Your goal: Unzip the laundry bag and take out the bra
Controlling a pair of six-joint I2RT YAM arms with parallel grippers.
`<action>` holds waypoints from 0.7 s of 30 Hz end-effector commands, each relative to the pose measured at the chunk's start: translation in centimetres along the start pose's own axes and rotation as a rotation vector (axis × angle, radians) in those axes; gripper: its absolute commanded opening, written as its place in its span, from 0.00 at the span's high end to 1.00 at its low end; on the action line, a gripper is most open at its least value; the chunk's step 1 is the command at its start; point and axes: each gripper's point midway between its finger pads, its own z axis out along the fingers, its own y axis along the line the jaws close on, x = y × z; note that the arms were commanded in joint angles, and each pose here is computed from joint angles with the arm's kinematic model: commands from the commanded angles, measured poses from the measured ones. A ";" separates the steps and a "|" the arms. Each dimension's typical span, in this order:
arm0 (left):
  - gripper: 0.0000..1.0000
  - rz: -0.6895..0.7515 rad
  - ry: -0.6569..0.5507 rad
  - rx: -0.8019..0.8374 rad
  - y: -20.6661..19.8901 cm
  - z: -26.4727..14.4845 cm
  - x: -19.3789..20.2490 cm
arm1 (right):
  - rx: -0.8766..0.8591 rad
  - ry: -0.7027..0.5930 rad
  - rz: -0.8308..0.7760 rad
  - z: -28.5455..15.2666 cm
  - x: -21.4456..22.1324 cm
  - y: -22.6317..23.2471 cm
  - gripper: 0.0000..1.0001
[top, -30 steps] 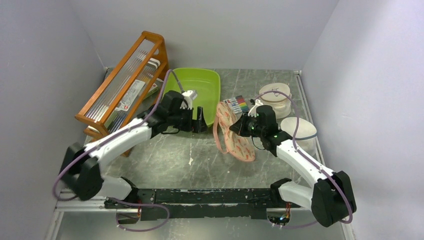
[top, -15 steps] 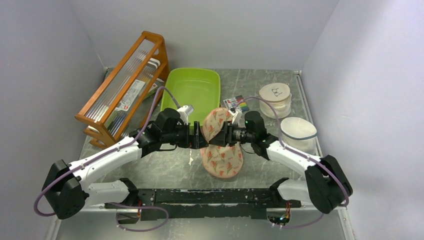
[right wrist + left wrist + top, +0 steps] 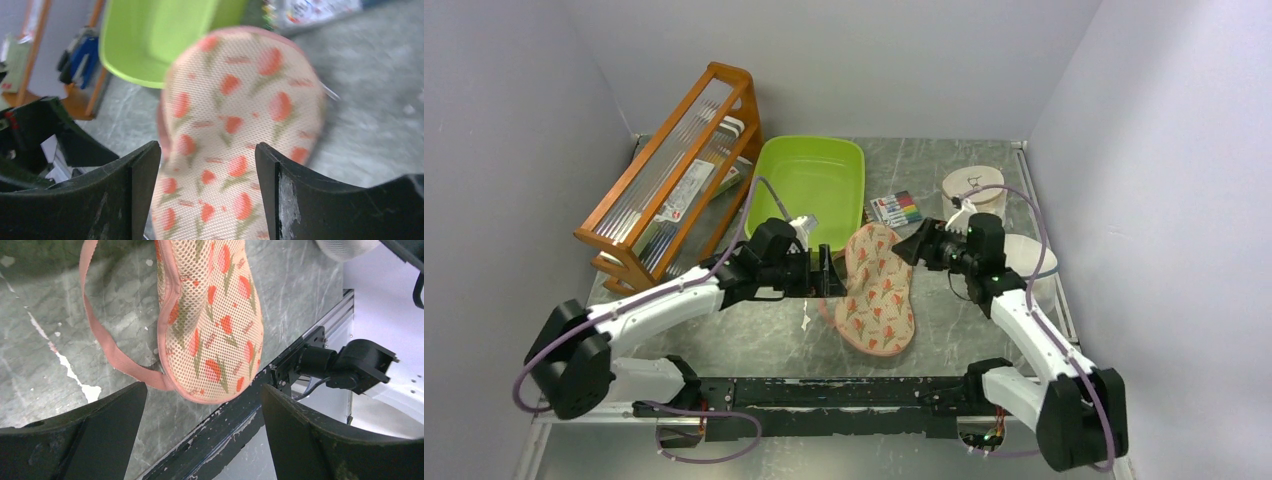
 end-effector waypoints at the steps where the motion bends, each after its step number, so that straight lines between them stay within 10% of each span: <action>1: 0.04 -0.005 0.048 0.057 -1.7 2.3 0.1 | 0.057 0.152 0.182 -0.4 4.2 -4.4 0.33; 21: 0.04 0.119 -0.015 -0.163 -1.5 3.1 1.4 | -0.021 0.371 0.321 0.2 13.0 -3.9 0.39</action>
